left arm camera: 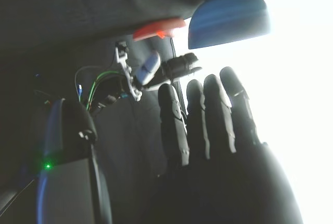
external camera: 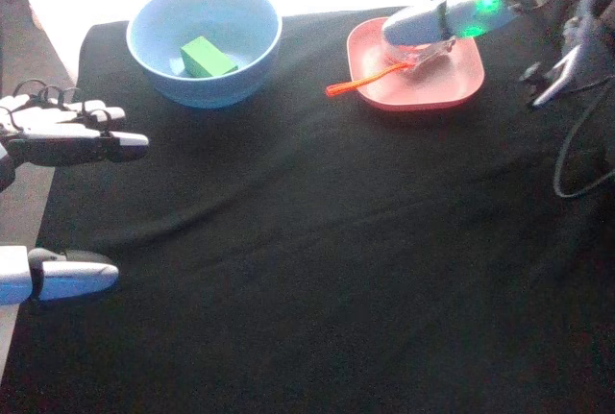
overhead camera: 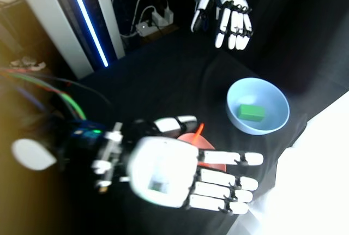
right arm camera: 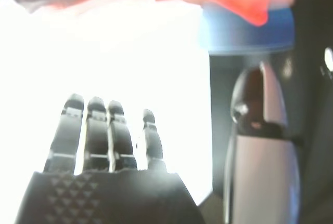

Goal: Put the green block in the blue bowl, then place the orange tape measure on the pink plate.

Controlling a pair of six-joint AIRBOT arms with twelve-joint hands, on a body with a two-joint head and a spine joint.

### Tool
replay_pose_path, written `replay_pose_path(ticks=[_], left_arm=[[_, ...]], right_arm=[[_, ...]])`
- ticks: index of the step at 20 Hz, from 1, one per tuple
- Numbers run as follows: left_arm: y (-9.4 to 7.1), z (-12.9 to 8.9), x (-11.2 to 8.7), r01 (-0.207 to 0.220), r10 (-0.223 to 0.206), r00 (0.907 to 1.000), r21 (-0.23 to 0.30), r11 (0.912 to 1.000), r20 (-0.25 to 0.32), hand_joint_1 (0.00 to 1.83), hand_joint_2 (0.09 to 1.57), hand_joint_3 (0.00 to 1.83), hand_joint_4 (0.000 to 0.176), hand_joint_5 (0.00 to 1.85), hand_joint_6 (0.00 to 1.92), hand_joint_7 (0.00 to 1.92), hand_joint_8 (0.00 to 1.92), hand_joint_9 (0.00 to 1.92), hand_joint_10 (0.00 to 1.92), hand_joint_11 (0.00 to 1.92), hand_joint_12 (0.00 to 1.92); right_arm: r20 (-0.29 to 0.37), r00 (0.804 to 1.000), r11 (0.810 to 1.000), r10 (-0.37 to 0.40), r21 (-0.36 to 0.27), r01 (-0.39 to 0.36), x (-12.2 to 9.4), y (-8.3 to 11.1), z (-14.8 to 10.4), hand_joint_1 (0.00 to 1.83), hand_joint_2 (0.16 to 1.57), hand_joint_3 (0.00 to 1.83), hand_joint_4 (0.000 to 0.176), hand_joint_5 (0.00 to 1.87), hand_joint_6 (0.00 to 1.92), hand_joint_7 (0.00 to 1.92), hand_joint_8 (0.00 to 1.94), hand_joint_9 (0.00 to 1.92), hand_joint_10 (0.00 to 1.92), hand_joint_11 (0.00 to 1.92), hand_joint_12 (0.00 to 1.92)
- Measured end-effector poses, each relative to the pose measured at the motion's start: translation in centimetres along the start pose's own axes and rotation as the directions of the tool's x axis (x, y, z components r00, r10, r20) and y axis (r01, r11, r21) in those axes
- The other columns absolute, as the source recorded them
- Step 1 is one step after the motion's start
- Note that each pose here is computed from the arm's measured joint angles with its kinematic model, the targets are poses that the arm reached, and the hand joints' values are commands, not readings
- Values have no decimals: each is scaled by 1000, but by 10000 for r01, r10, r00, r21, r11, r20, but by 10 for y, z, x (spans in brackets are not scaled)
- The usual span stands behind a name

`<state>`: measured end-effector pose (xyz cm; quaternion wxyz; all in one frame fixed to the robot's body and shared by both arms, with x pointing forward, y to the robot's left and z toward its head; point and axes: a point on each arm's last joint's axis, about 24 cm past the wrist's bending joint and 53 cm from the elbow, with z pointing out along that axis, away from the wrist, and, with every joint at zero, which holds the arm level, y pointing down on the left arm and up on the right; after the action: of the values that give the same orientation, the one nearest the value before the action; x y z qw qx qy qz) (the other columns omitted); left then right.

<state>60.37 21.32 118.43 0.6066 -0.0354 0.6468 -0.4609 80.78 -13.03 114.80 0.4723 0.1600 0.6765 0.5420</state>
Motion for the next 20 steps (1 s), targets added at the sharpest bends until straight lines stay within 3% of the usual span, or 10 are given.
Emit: replay_pose_path(ticks=[3, 7, 10, 11, 12, 14, 15, 18, 19, 20], left_arm=[[-1, 0, -1, 44, -44, 10000, 47, 10000, 56, 845, 950, 0, 25, 564, 1, 327, 0, 254, 1, 0, 692], [-2, -1, -4, 148, -150, 9997, 82, 9999, 216, 856, 950, 0, 32, 552, 0, 308, 0, 233, 2, 0, 594], [-2, -5, -2, 311, -312, 9990, 45, 9995, 314, 841, 959, 3, 26, 429, 0, 290, 0, 220, 0, 0, 597], [-1, -7, 0, 346, -346, 9990, 10, 9994, 272, 878, 925, 0, 28, 292, 0, 210, 3, 159, 2, 0, 474], [-1, -9, -1, 419, -417, 9984, -30, 9991, 384, 853, 889, 0, 89, 95, 0, 43, 0, 21, 0, 0, 296], [-1, -14, -11, 478, -479, 9952, 29, 9989, 859, 755, 895, 0, 74, 23, 0, 9, 0, 20, 1, 0, 354], [-2, -16, -16, 546, -546, 9923, 33, 9985, 1116, 666, 881, 0, 104, 64, 0, 61, 0, 82, 0, 0, 514], [-10, -19, -27, 686, -763, 9799, 479, 9965, 1846, 463, 963, 9, 76, 1, 0, 12, 0, 31, 0, 0, 453], [-13, -19, -27, 678, -778, 9794, 597, 9959, 1863, 365, 980, 8, 95, 0, 0, 2, 0, 7, 0, 0, 395], [-18, -19, -28, 669, -815, 9779, 814, 9944, 1927, 314, 1041, 14, 75, 0, 0, 0, 0, 1, 0, 0, 280]], right_arm=[[192, 9987, 9965, 476, -696, -461, -12, 18, -15, 797, 827, 7, 176, 0, 0, 0, 0, 0, 0, 0, 0], [-143, 9923, 9781, 1231, -1673, -1237, -3, 32, -57, 809, 827, 3, 176, 0, 0, 0, 0, 0, 0, 0, 0], [126, 9819, 9564, 1887, -2294, -1809, -16, 40, -87, 794, 803, 0, 176, 0, 0, 0, 0, 0, 0, 0, 0], [271, 9784, 9480, 2047, -2543, -1913, -21, 44, -103, 769, 820, 4, 176, 0, 0, 0, 0, 0, 0, 0, 0], [308, 9803, 9479, 1951, -2625, -1804, -21, 48, -119, 714, 831, 7, 176, 0, 0, 0, 0, 0, 0, 0, 0], [371, 9828, 9442, 1807, -2864, -1628, -17, 55, -146, 823, 834, 5, 176, 0, 0, 0, 0, 0, 0, 0, 0], [480, 9831, 9433, 1767, -2934, -1552, -18, 57, -157, 786, 809, 0, 176, 0, 0, 0, 0, 0, 0, 0, 0], [1257, 9708, 9320, 2042, -3284, -1535, -29, 60, -189, 730, 793, 0, 176, 0, 0, 16, 5, 0, 0, 0, 0], [1479, 9652, 9213, 2159, -3584, -1511, -35, 66, -196, 735, 815, 3, 176, 0, 0, 2, 0, 0, 0, 0, 0], [1647, 9596, 9044, 2283, -4008, -1463, -41, 77, -201, 696, 846, 16, 176, 0, 0, 0, 0, 0, 0, 0, 0]])
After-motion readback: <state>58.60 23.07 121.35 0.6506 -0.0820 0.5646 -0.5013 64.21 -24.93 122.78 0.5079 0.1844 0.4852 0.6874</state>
